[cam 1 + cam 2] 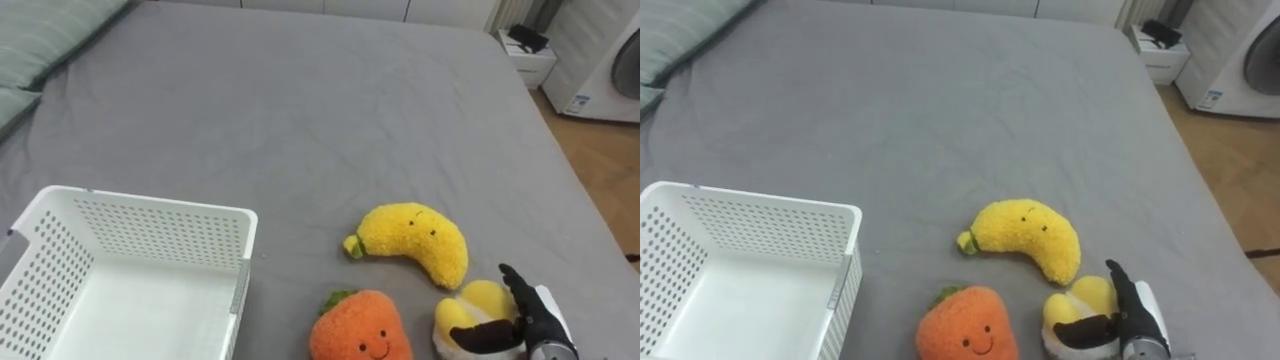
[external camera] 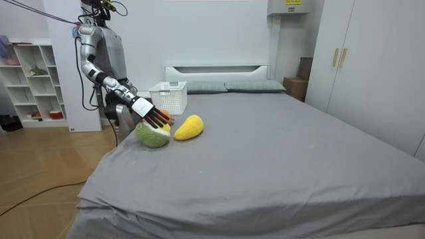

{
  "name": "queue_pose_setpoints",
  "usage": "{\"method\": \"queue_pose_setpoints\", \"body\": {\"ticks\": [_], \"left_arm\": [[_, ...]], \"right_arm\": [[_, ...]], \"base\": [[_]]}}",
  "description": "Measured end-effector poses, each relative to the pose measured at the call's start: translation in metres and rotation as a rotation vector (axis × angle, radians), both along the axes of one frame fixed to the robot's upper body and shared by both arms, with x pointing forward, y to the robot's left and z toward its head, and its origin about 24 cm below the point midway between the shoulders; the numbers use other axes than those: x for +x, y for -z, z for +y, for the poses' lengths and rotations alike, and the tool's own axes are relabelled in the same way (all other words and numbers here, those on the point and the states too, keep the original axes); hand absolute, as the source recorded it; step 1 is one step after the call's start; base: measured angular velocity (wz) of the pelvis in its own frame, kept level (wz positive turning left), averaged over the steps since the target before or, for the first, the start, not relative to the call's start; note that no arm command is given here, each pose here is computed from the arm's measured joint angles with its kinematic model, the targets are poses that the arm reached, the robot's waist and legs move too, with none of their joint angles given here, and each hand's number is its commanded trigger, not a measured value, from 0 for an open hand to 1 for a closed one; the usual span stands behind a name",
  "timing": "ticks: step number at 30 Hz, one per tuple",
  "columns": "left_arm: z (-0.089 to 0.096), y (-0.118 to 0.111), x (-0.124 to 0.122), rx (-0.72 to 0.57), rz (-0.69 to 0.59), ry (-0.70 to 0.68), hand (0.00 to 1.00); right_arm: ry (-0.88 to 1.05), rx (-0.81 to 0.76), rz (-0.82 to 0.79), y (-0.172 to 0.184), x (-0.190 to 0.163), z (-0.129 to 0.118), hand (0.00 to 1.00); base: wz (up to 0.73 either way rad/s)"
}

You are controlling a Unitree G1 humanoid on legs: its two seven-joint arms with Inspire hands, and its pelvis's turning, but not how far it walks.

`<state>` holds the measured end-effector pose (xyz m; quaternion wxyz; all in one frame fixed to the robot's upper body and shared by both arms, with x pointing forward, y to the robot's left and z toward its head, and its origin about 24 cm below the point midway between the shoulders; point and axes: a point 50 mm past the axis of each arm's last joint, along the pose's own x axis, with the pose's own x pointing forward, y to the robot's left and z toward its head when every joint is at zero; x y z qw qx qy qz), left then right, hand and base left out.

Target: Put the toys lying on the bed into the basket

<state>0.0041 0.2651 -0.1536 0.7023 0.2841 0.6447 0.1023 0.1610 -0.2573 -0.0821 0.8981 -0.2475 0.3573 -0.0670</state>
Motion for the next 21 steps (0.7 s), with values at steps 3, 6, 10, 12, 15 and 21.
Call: {"method": "queue_pose_setpoints", "body": {"ticks": [3,6,10,12,15,21], "left_arm": [[0.000,0.000,0.000,0.000,0.001,0.001,0.00],[0.001,0.000,-0.001,0.002,0.005,0.001,0.00],[0.001,0.000,-0.001,0.002,0.007,0.001,0.00],[0.001,0.000,0.001,0.002,0.003,0.002,0.00],[0.001,0.000,0.000,0.002,0.006,0.003,0.00],[0.001,0.000,0.003,0.003,0.002,0.004,0.00]], "right_arm": [[-0.006,-0.004,0.042,0.007,-0.005,-0.001,0.00],[0.008,-0.009,0.072,0.013,-0.007,-0.003,0.00],[0.000,-0.003,0.095,0.018,-0.005,-0.002,0.00],[-0.006,-0.001,0.104,0.020,-0.002,-0.001,0.00],[-0.044,-0.028,0.133,0.023,-0.001,-0.001,0.00],[-0.094,-0.096,0.239,0.034,-0.007,-0.007,0.00]], "base": [[0.07],[0.04],[0.00],[0.00],[0.01],[0.05]]}}
